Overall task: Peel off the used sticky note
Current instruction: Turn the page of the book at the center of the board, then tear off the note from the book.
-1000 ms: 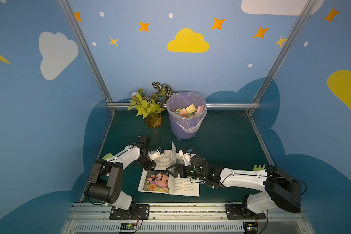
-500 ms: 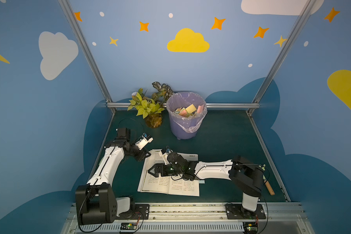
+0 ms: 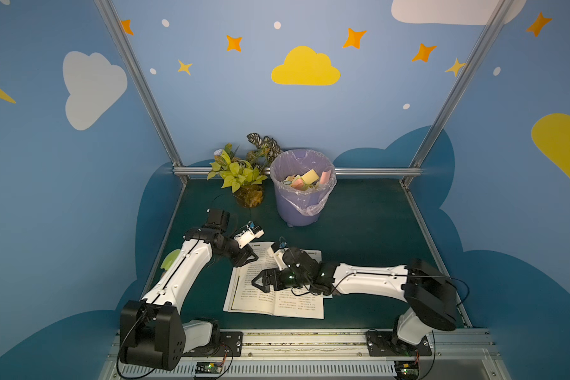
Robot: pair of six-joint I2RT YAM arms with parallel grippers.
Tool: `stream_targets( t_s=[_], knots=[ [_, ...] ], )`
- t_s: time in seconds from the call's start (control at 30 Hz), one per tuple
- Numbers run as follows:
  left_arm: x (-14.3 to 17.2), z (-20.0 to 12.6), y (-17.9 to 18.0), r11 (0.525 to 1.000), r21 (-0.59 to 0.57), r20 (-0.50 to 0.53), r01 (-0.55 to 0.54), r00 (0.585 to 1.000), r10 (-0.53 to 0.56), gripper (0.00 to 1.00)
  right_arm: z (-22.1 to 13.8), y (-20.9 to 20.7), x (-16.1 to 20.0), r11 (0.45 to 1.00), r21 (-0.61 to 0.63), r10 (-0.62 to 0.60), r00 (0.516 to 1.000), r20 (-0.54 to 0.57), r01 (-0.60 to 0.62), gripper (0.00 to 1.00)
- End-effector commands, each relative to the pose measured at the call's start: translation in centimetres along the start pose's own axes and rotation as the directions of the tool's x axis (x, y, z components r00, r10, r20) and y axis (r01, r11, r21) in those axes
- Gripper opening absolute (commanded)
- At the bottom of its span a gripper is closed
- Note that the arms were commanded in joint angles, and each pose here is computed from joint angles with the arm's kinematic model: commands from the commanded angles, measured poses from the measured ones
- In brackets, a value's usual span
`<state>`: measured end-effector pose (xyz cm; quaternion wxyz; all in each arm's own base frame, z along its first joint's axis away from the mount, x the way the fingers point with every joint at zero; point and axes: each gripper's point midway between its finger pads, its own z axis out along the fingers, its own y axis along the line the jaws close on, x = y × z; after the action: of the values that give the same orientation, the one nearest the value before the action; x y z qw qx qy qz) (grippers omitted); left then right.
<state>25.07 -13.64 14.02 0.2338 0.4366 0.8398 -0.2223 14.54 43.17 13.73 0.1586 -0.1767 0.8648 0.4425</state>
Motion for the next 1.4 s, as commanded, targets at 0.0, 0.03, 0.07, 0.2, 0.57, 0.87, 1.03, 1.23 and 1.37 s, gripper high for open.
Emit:
stream_targets(
  t_s=[0.0,0.03,0.07,0.2,0.57,0.87,1.03,1.23,1.37],
  knots=[
    [-1.0,0.3,-1.3,0.999,-0.004,-0.026,-0.043,0.999,0.043,0.43,-5.3,-5.9,-0.5,0.974,0.226,0.002,0.998,0.068,-0.017,0.96],
    [-1.4,0.8,-1.8,0.998,0.003,-0.035,-0.066,0.997,0.066,0.43,-7.6,-8.1,-0.5,0.958,0.279,0.037,0.993,0.113,-0.067,0.96],
    [-1.6,1.2,-2.3,0.996,0.015,-0.044,-0.083,0.995,0.084,0.43,-9.2,-10.0,-0.4,0.938,0.325,0.07,0.985,0.161,-0.119,0.97],
    [-2.4,3.2,-4.3,0.984,0.063,-0.067,-0.166,0.983,0.17,0.43,-14.1,-15.8,1.0,0.881,0.411,0.111,0.947,0.303,-0.234,0.98],
    [-4.1,9.7,-8.5,0.931,0.156,-0.162,-0.331,0.921,0.355,0.43,-16.0,-20.0,3.2,0.883,0.331,0.201,0.907,0.37,-0.331,0.93],
    [-5.5,14.4,-8.2,0.923,0.146,-0.238,-0.357,0.892,0.383,0.41,-12.9,-20.9,2.8,0.89,0.266,0.292,0.912,0.289,-0.369,0.74],
    [-6.1,16.7,-7.5,0.921,0.127,-0.282,-0.369,0.876,0.39,0.39,-11.8,-21.2,2.3,0.892,0.252,0.315,0.916,0.247,-0.375,0.57],
    [-6.5,19.1,-7.0,0.922,0.121,-0.331,-0.369,0.86,0.388,0.38,-12.0,-21.3,1.6,0.896,0.25,0.303,0.917,0.261,-0.367,0.43],
    [-7.3,20.1,-6.9,0.917,0.113,-0.34,-0.382,0.852,0.397,0.37,-11.6,-21.1,1.4,0.905,0.235,0.298,0.922,0.247,-0.355,0.32]
  ],
)
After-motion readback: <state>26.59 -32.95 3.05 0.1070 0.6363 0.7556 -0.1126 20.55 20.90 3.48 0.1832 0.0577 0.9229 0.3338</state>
